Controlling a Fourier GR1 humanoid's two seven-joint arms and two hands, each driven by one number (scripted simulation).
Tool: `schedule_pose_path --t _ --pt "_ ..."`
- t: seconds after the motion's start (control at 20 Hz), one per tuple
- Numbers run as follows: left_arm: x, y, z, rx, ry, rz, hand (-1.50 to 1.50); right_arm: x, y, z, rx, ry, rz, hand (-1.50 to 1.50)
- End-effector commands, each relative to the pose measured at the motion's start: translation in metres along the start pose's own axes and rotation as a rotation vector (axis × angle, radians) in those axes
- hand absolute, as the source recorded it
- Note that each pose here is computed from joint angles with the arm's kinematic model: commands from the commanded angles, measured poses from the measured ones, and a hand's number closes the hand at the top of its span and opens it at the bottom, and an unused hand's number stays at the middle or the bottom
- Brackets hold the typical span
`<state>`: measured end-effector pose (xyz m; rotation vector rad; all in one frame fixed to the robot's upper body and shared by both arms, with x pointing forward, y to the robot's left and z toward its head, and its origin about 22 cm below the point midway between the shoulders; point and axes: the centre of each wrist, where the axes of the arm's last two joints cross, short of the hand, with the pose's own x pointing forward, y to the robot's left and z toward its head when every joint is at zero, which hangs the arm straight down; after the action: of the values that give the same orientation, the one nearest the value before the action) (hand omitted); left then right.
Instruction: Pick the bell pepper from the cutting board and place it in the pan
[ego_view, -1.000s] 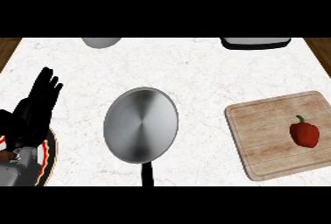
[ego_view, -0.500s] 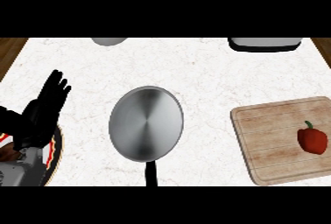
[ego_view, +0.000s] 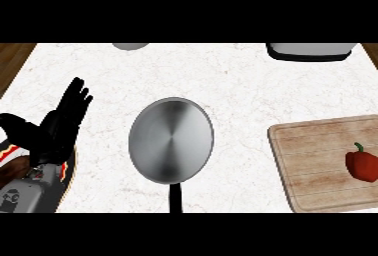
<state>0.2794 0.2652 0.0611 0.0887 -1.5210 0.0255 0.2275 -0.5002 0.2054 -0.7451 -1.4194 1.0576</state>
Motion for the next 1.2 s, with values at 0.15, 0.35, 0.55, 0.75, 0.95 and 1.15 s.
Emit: schedule_pose_path --t 0.15,0.35,0.55,0.75,0.95,1.15 --pt "-0.006 -0.002 -0.004 -0.009 0.005 -0.005 0.00 0.023 0.030 -0.021 0.349 0.134 0.173 -1.50" --pt "0.005 -0.003 -0.008 0.017 0.000 0.012 0.00 0.045 0.048 -0.032 0.454 0.132 0.212 -1.50" --pt "-0.002 0.020 0.002 0.016 0.013 0.017 0.00 0.045 0.042 -0.017 0.485 0.117 0.251 -1.50" --pt "-0.009 0.018 0.010 0.014 -0.001 0.004 0.00 0.064 0.051 -0.028 0.468 0.142 0.421 -1.50" --pt "0.003 0.002 0.008 0.017 0.006 0.012 0.00 0.087 0.071 -0.028 0.434 0.175 0.464 -1.50" --pt "0.009 0.022 -0.010 0.017 -0.005 -0.003 0.00 0.092 0.065 -0.036 0.416 0.152 0.448 -1.50"
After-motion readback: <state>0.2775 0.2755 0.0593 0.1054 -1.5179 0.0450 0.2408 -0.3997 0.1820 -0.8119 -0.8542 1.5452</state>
